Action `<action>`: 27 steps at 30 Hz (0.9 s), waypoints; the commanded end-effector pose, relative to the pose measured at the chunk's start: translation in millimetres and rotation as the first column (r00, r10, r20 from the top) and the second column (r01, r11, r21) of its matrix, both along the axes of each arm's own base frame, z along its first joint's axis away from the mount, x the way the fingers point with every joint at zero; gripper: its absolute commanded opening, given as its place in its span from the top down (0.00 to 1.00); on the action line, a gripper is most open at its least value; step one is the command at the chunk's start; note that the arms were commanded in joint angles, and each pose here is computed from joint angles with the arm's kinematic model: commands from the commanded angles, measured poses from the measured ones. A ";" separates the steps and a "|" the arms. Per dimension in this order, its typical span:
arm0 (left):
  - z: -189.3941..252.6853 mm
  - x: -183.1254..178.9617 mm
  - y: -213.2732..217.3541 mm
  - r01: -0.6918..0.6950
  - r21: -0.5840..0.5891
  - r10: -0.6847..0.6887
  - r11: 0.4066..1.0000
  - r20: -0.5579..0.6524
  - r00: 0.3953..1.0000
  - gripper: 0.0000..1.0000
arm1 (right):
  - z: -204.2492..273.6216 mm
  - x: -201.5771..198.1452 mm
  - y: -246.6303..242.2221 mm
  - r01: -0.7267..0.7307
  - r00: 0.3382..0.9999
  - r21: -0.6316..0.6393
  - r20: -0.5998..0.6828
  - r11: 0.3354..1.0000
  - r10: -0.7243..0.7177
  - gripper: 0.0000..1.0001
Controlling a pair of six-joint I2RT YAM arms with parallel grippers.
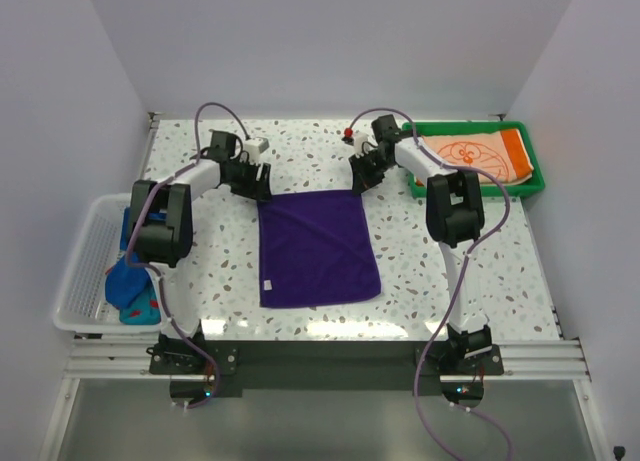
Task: Fold and stack the towels
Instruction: Fold the towel
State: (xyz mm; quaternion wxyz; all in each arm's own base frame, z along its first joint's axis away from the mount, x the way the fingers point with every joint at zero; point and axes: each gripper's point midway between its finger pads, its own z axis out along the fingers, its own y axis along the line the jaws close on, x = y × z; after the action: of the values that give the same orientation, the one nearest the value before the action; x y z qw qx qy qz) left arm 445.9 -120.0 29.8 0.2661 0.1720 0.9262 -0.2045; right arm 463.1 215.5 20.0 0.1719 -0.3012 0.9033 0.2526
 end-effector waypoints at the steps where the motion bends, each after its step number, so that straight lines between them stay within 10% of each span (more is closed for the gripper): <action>1: -2.3 -5.9 -8.3 0.058 -0.049 -0.060 0.997 -0.028 0.998 0.34 | -15.3 -8.2 -12.1 -0.002 0.999 -0.053 -0.045 0.999 0.000 0.97; 27: -41.9 -15.3 9.4 0.063 0.063 -0.053 0.996 -0.141 0.989 0.58 | -21.5 -10.3 -22.1 0.006 0.999 -0.108 -0.043 0.994 -0.011 0.99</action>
State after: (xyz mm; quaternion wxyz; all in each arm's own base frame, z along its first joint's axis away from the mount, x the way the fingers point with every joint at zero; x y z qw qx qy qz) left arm 446.4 -123.7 23.4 0.2411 0.1963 0.9254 -0.2165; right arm 463.4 214.1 19.1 0.1721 -0.3039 0.9035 0.2483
